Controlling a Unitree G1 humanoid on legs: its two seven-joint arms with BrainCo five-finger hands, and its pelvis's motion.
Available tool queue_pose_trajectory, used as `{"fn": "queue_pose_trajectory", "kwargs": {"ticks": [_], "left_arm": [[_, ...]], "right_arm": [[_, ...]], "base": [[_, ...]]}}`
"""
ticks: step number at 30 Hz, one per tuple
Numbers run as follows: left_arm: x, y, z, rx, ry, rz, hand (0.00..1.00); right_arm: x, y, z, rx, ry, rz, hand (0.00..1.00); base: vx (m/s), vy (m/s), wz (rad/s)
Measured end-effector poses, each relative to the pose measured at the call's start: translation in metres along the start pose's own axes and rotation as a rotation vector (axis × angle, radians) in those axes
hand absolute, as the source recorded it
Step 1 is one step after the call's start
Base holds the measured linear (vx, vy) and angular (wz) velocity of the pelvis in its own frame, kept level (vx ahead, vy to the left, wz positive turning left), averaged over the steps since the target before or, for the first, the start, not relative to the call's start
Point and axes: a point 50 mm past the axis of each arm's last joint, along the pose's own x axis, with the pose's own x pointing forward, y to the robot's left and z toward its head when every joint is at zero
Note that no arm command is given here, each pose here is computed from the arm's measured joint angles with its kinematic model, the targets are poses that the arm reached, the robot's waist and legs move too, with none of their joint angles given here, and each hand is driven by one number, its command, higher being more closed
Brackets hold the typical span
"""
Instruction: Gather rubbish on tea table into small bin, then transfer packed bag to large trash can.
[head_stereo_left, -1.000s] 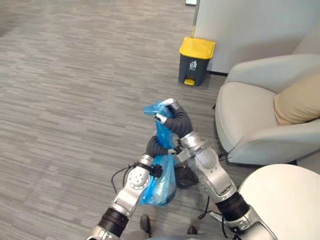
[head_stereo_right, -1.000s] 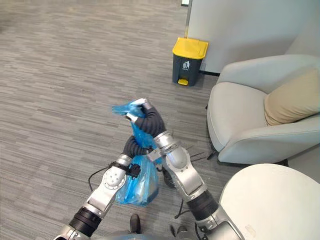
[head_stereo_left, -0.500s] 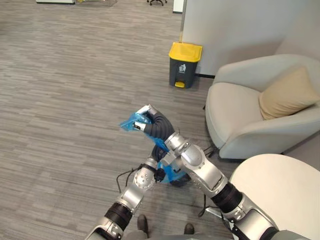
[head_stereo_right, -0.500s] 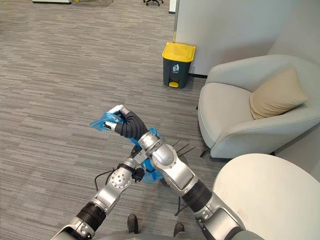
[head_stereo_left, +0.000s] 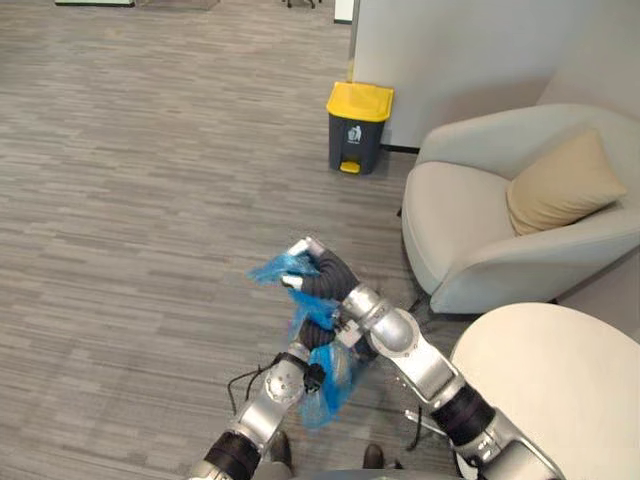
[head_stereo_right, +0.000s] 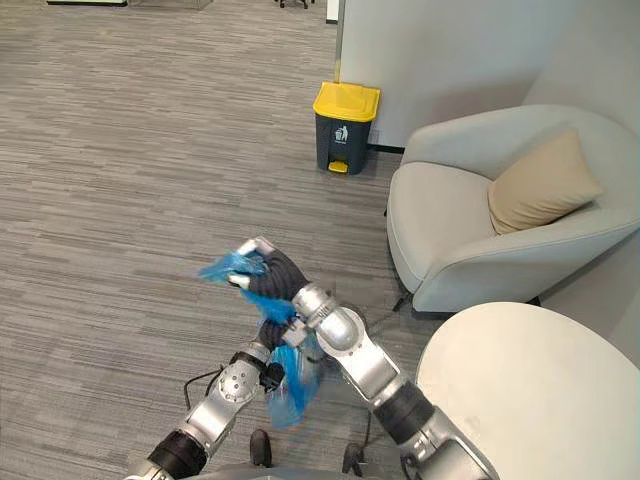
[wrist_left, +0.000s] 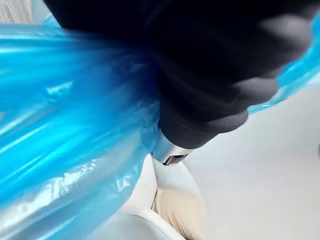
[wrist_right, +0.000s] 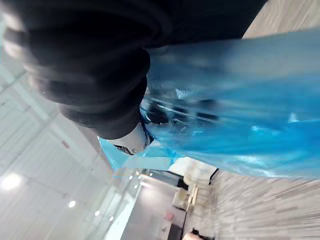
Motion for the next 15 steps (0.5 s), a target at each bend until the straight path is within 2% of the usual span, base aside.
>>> {"fn": "queue_pose_trajectory", "kwargs": {"ticks": [6,15], "left_arm": [[-0.007,0.037,0.003,-0.044,-0.031,0.166,1.00],[-0.049,0.080,-0.026,-0.111,0.085,0.409,1.00]], "right_arm": [[-0.049,-0.012,-0.030,-0.152,0.178,-0.051,0.00],[-0.114,-0.026,-0.056,-0.207,0.405,-0.159,0.00]], "base": [[-0.03,0.011,-0.01],[0.00,0.000,0.00]]}}
